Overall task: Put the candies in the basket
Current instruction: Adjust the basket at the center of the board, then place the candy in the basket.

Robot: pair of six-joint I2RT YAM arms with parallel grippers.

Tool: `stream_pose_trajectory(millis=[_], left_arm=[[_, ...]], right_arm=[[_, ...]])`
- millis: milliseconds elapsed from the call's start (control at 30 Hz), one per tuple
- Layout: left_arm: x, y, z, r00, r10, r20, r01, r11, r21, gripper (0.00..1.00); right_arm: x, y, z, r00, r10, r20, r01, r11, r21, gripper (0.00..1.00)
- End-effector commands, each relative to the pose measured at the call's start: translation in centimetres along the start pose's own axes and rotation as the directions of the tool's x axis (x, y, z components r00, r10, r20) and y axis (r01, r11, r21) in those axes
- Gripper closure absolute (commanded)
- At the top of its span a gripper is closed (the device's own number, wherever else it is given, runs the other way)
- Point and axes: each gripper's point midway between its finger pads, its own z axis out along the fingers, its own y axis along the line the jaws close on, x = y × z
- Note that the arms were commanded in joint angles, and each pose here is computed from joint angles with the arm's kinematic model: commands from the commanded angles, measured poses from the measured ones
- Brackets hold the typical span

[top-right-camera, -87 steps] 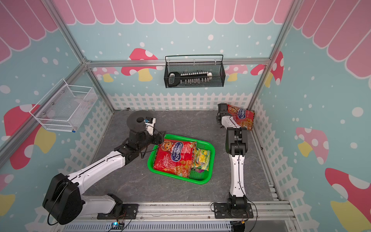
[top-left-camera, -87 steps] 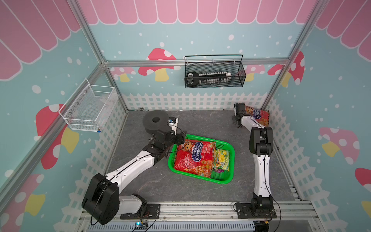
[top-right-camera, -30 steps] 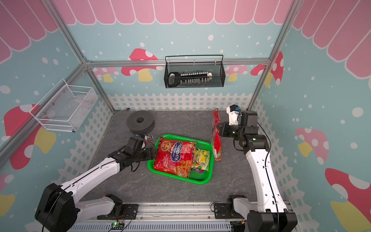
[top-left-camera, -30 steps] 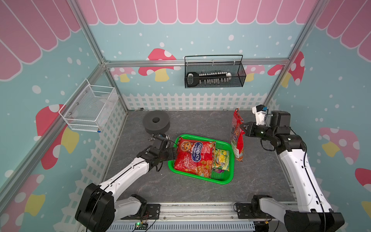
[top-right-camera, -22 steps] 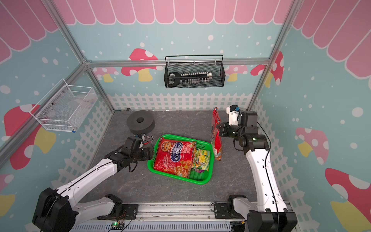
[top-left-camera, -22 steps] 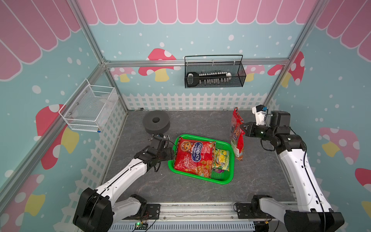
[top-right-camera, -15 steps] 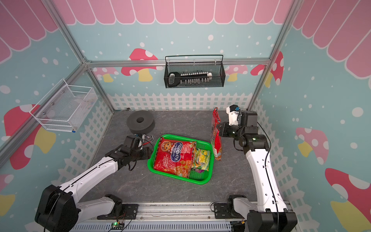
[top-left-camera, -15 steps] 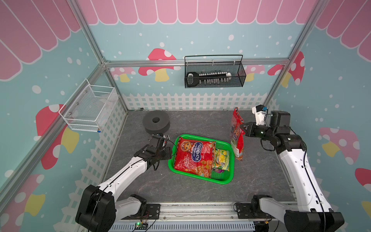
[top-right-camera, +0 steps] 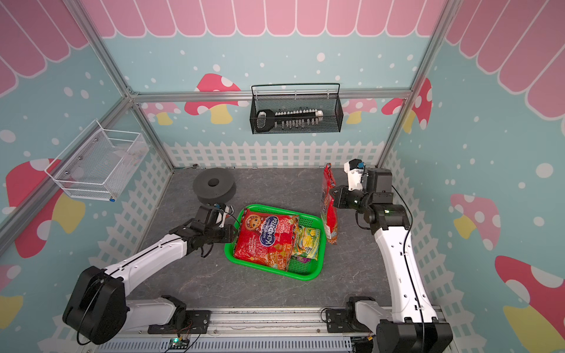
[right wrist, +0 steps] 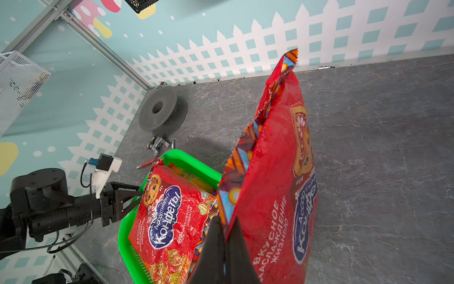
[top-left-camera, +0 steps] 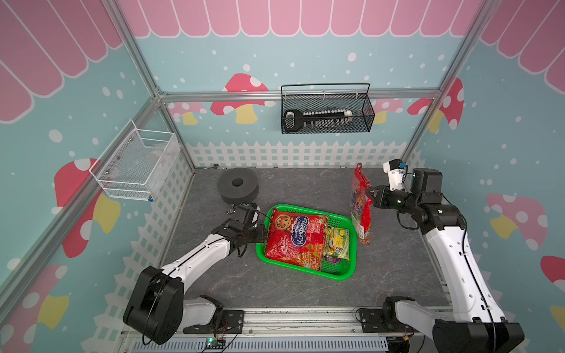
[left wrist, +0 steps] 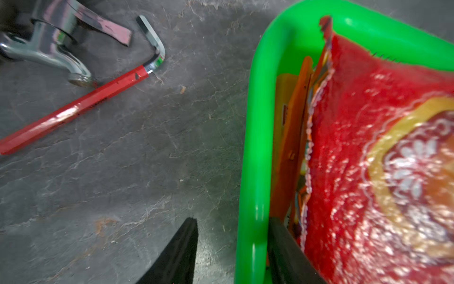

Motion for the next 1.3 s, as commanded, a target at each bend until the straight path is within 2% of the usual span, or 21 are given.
stream_pose_trajectory(millis=[0, 67, 167, 267, 433, 567, 667, 800, 867, 1100, 1267], left_arm=[[-0.6, -1.3, 0.7, 0.999, 0.038, 0.012, -0.038, 0.999, 0.003, 0.52], [-0.8, -1.3, 1.1, 1.0, 0.016, 0.015, -0.016, 1.0, -0.017, 0.53], [-1.2, 0.1, 1.5, 0.997, -0.071, 0.039, 0.075, 0.992, -0.099, 0.61], [-1.9, 1.0, 1.1, 0.982, -0.169, 0.089, 0.18, 0.975, -0.134, 0.67], [-0.9, 0.3, 1.5, 0.929, -0.364, 0.069, 0.369, 0.926, -0.079, 0.71], [0.1, 0.7, 1.1, 0.871, -0.485, 0.081, 0.49, 0.868, -0.076, 0.83], [0.2, 1.2, 0.1, 0.832, -0.539, 0.129, 0.55, 0.832, -0.072, 0.89], [0.8, 1.8, -0.6, 0.766, -0.623, 0.159, 0.638, 0.766, -0.075, 0.89], [0.9, 1.5, -0.4, 0.751, -0.643, 0.15, 0.657, 0.751, -0.069, 0.87], [0.5, 0.5, 0.0, 0.771, -0.623, 0.129, 0.633, 0.771, -0.062, 0.79], [-0.2, 0.5, -0.6, 0.788, -0.596, 0.155, 0.608, 0.792, -0.048, 0.74]], right_arm=[[-3.7, 2.3, -1.3, 0.98, -0.113, 0.162, 0.124, 0.991, -0.058, 1.0], [-3.6, 2.1, -0.9, 0.981, -0.109, 0.158, 0.12, 0.991, -0.06, 1.0], [-3.3, 1.6, -0.3, 0.982, -0.117, 0.145, 0.126, 0.991, -0.052, 1.0], [-3.2, 1.2, 0.0, 0.981, -0.132, 0.142, 0.139, 0.99, -0.036, 1.0], [-2.6, 0.4, 1.4, 0.98, -0.15, 0.131, 0.154, 0.988, -0.021, 1.0], [-3.0, 0.5, 2.3, 0.979, -0.152, 0.138, 0.158, 0.987, -0.029, 1.0], [-3.7, 1.2, 2.6, 0.972, -0.166, 0.167, 0.177, 0.983, -0.053, 1.0], [-4.3, 2.4, 3.5, 0.961, -0.208, 0.18, 0.226, 0.971, -0.081, 1.0], [-4.2, 3.1, 4.3, 0.96, -0.222, 0.171, 0.24, 0.967, -0.09, 1.0], [-1.4, 7.1, 7.9, 0.952, -0.293, 0.089, 0.304, 0.936, -0.179, 1.0], [0.1, 10.3, 9.4, 0.933, -0.349, 0.094, 0.361, 0.897, -0.255, 1.0]])
